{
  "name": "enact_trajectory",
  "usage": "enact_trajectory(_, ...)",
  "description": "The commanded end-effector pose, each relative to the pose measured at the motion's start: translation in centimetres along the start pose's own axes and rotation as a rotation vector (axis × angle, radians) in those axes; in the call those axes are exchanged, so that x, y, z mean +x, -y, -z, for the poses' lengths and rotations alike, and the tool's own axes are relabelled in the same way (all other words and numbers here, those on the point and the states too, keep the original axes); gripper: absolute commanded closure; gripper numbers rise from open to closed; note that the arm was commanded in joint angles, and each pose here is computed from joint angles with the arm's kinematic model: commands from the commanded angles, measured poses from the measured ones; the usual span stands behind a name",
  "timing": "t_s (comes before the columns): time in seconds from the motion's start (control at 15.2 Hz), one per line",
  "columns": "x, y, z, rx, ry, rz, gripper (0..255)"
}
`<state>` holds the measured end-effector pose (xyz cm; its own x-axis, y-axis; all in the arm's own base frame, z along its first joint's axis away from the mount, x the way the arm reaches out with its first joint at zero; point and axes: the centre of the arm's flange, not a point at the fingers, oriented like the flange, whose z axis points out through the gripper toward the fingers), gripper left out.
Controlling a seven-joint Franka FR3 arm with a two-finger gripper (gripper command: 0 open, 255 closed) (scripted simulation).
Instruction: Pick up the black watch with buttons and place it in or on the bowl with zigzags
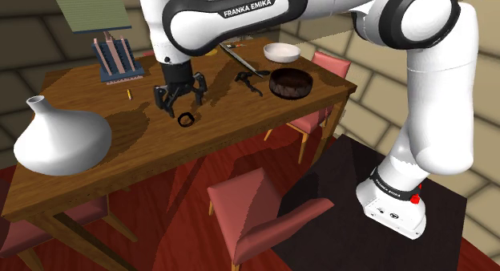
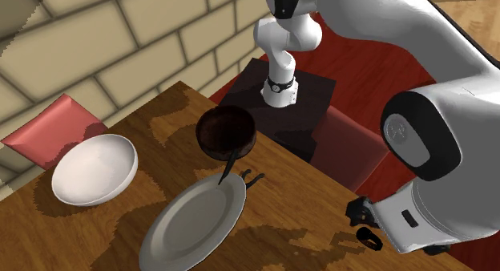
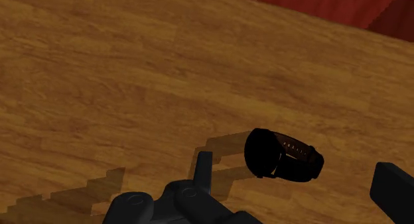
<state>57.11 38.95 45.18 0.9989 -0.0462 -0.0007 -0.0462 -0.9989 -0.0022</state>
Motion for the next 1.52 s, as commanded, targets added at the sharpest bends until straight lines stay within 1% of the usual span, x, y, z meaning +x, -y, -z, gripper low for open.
enact_trajectory(0.0, 0.5, 0.5, -1.0, 0.000, -0.001, -0.003, 0)
enact_trajectory(0.4, 0.5, 0.5, -4.4, 0.000, -0.001, -0.003, 0)
enact_trajectory(0.92, 0.5, 0.5, -4.4, 0.000, -0.001, -0.003, 0)
enact_trajectory(0.99, 0.5, 0.5, -4.4, 0.000, -0.001, -0.003, 255)
enact_trajectory(1.45, 0.5, 0.5, -4.4, 0.000, -0.001, -0.003, 255)
